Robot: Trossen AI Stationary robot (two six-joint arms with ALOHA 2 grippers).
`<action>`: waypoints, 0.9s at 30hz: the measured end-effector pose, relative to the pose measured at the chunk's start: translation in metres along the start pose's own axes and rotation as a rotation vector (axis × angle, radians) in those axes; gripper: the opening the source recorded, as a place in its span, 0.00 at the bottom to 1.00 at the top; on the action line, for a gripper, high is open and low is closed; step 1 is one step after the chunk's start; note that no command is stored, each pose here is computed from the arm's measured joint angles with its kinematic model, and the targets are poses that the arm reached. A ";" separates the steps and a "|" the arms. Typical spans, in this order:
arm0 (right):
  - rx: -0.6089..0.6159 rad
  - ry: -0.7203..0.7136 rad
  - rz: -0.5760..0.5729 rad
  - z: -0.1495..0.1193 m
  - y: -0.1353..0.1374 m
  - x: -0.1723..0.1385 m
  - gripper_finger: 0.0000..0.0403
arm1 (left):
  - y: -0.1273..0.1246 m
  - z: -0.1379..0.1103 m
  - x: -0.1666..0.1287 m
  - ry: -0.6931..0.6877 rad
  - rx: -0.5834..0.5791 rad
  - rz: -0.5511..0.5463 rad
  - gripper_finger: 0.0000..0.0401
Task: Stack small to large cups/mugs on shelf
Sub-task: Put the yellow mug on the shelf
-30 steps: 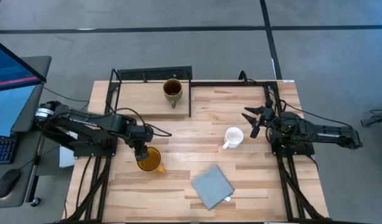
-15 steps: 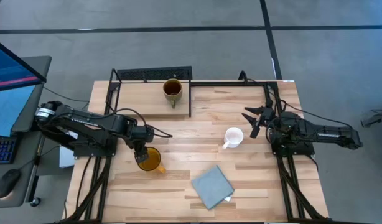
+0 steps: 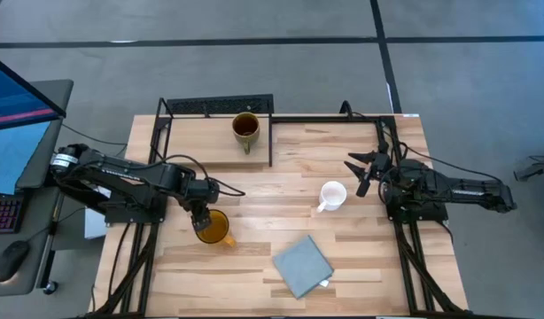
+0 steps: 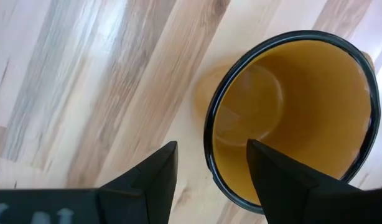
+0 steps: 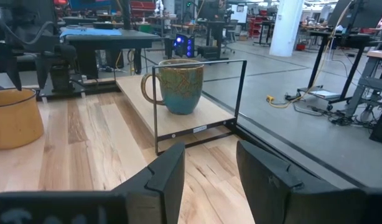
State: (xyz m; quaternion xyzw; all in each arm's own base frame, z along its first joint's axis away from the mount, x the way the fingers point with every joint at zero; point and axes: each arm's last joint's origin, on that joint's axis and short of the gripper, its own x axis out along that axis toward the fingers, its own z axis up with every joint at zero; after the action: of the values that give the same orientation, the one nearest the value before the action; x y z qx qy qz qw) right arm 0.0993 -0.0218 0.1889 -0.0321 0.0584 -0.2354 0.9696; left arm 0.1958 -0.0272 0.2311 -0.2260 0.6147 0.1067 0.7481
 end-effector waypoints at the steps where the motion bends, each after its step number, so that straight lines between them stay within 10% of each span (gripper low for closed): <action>1: 0.000 0.000 0.000 0.000 0.000 0.000 0.42 | 0.000 0.000 0.000 -0.001 0.002 0.000 0.46; 27: -0.001 0.002 0.000 0.000 0.000 0.000 0.42 | -0.005 0.012 0.046 0.208 -0.009 0.100 0.38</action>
State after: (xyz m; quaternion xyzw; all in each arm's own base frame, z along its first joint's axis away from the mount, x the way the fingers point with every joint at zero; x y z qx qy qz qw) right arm 0.0993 -0.0218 0.1887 -0.0323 0.0593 -0.2353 0.9696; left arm 0.2183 -0.0311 0.1891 -0.2085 0.6988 0.1226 0.6731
